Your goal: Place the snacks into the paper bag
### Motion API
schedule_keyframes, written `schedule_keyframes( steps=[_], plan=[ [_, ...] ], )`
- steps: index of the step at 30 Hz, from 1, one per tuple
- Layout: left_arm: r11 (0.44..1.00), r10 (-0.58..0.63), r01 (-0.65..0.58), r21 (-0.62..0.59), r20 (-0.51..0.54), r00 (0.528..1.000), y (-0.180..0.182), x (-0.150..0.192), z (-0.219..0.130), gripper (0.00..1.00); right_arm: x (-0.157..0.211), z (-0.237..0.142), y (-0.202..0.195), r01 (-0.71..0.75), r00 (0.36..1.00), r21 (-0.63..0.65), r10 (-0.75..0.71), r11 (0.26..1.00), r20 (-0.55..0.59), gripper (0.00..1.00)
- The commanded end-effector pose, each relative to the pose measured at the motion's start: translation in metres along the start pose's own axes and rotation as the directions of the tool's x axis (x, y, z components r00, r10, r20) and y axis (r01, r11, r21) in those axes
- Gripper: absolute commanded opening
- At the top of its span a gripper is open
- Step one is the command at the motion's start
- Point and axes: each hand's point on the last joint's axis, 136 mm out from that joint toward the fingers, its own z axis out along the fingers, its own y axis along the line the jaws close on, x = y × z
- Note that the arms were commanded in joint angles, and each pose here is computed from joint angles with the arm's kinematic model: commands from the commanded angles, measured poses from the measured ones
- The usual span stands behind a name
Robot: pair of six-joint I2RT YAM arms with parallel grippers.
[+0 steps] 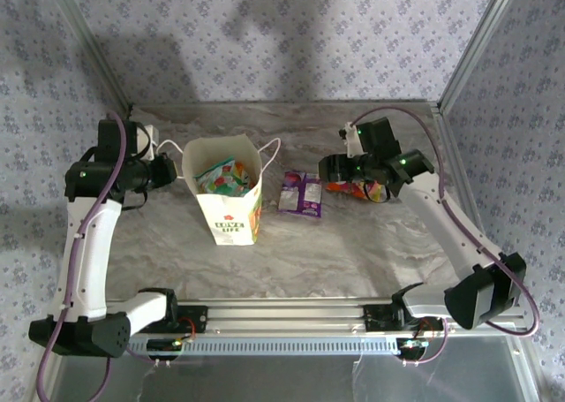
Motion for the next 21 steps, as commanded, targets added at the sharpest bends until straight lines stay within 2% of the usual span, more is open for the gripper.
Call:
schedule_keyframes(
  steps=[1,7,11,16,21],
  plan=[
    [1.0,-0.001,0.001,0.016,0.018,1.0,-0.007,-0.006,-0.009,0.15,0.009,0.016,0.001,-0.026,0.999,-0.049,0.024,0.998,-0.04,0.73],
    [1.0,0.001,-0.001,0.007,0.012,1.0,-0.005,-0.005,-0.008,0.16,0.023,0.038,0.001,-0.038,0.995,-0.094,0.029,0.995,-0.097,0.74],
    [1.0,0.0,0.0,-0.006,0.01,1.0,-0.004,-0.005,-0.006,0.17,0.028,0.054,-0.003,-0.06,0.99,-0.087,0.048,0.994,-0.133,0.75],
    [1.0,0.003,-0.003,-0.008,-0.006,1.0,-0.004,-0.004,-0.002,0.17,0.052,0.078,-0.019,-0.093,0.973,-0.047,0.081,0.994,-0.214,0.76],
    [1.0,0.005,-0.005,-0.014,-0.009,1.0,-0.004,-0.004,-0.001,0.17,0.059,0.098,-0.025,-0.12,0.963,-0.044,0.105,0.992,-0.25,0.8]
  ],
)
